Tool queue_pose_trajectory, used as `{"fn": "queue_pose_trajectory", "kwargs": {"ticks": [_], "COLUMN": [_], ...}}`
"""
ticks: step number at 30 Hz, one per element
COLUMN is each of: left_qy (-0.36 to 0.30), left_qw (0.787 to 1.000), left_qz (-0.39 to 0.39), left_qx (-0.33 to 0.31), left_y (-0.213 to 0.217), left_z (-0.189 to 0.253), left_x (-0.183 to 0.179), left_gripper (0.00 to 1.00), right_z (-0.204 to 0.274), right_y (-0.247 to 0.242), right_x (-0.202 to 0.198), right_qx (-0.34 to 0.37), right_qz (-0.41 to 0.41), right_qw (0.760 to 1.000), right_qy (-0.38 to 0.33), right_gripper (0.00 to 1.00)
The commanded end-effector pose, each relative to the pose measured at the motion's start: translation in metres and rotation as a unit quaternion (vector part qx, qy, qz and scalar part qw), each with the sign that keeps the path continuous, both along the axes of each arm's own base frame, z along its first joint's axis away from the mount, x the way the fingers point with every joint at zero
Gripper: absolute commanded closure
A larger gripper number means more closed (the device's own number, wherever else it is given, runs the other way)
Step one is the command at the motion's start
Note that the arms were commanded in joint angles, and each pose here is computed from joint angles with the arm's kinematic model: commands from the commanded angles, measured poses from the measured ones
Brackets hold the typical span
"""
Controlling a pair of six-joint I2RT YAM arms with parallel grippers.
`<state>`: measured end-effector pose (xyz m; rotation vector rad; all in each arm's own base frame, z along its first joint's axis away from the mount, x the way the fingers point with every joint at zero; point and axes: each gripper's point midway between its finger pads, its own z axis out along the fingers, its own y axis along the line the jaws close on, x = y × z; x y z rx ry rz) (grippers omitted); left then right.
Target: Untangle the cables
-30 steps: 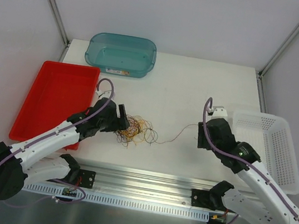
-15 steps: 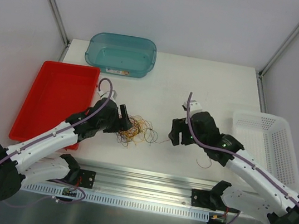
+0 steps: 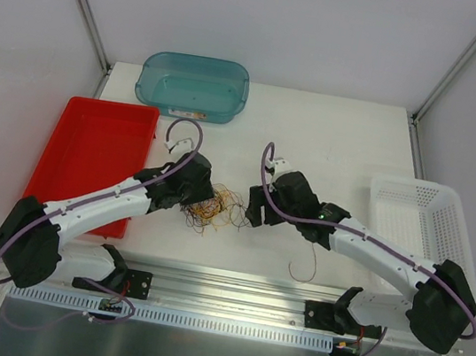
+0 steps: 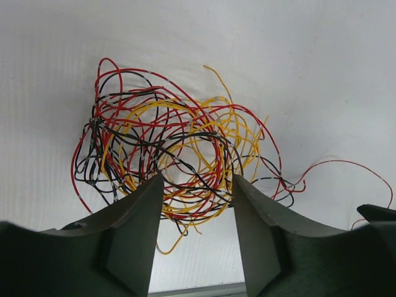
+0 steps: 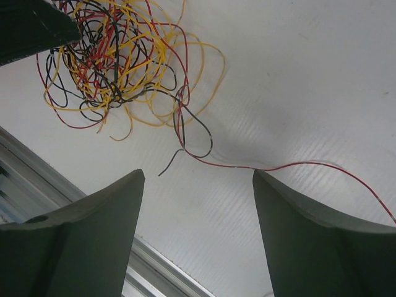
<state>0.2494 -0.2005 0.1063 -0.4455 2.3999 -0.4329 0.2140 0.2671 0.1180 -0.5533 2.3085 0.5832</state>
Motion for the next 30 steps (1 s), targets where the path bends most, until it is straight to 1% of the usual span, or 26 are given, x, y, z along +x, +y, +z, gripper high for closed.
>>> {"fn": "queue_pose_trajectory", "kwargs": {"ticks": [1, 2, 4, 5, 7, 8, 9, 12, 13, 14, 16, 17, 18, 23, 24, 27, 30], "left_qy": [-0.018, -0.013, -0.011, -0.009, -0.008, -0.011, -0.010, -0.018, -0.018, -0.023, -0.018, -0.025, -0.027, -0.049, -0.048, -0.054, -0.060], "left_qw": [0.999, 1.000, 1.000, 1.000, 1.000, 1.000, 1.000, 1.000, 0.999, 0.999, 0.998, 0.997, 0.996, 0.992, 0.992, 0.990, 0.988], "left_qz": [0.027, 0.027, 0.025, 0.024, 0.019, 0.015, 0.011, -0.018, -0.035, -0.049, -0.067, -0.075, -0.082, -0.110, -0.116, -0.127, -0.137], "left_qx": [0.003, 0.007, 0.007, 0.008, 0.008, 0.006, 0.006, -0.001, 0.007, -0.003, -0.002, -0.014, -0.013, -0.026, -0.028, -0.032, -0.034], "left_y": [-0.002, -0.003, -0.004, -0.004, -0.004, -0.005, -0.005, -0.008, -0.007, -0.008, -0.004, -0.003, 0.000, 0.001, 0.000, -0.003, -0.006], "left_z": [0.011, 0.008, 0.007, 0.006, 0.005, 0.007, 0.007, 0.015, 0.013, 0.018, 0.011, 0.018, 0.015, 0.030, 0.031, 0.038, 0.045], "left_x": [0.013, 0.013, 0.013, 0.012, 0.010, 0.009, 0.007, -0.001, -0.006, -0.011, -0.023, -0.028, -0.032, -0.040, -0.042, -0.042, -0.042], "left_gripper": [0.54, 0.59, 0.66, 0.72, 0.81, 0.89, 0.93, 1.00, 1.00, 1.00, 1.00, 1.00, 1.00, 1.00, 1.00, 1.00, 1.00], "right_z": [0.007, 0.008, 0.001, 0.001, -0.004, -0.001, 0.000, 0.001, 0.006, 0.008, 0.018, 0.018, 0.019, 0.024, 0.015, 0.013, -0.010], "right_y": [0.024, 0.031, 0.037, 0.040, 0.042, 0.047, 0.048, 0.052, 0.055, 0.056, 0.061, 0.062, 0.065, 0.090, 0.095, 0.114, 0.124], "right_x": [0.009, 0.006, 0.006, 0.008, 0.008, 0.011, 0.012, 0.013, 0.015, 0.014, 0.016, 0.017, 0.018, 0.025, 0.024, 0.026, 0.026], "right_qx": [0.040, 0.052, 0.054, 0.058, 0.055, 0.066, 0.067, 0.071, 0.076, 0.075, 0.087, 0.087, 0.090, 0.099, 0.093, 0.102, 0.094], "right_qz": [0.011, 0.026, 0.031, 0.031, 0.031, 0.032, 0.031, 0.030, 0.032, 0.033, 0.034, 0.035, 0.034, 0.049, 0.053, 0.062, 0.058], "right_qw": [0.999, 0.998, 0.998, 0.998, 0.998, 0.997, 0.997, 0.997, 0.997, 0.997, 0.996, 0.996, 0.995, 0.994, 0.994, 0.992, 0.991], "right_qy": [-0.014, -0.008, 0.002, 0.001, 0.011, 0.004, 0.005, 0.011, 0.009, 0.013, 0.009, 0.010, 0.011, 0.023, 0.034, 0.043, 0.070], "right_gripper": [0.25, 0.25, 0.25, 0.25, 0.25, 0.25, 0.25, 0.25, 0.25, 0.25, 0.25, 0.25, 0.25, 0.24, 0.23, 0.23, 0.23]}}
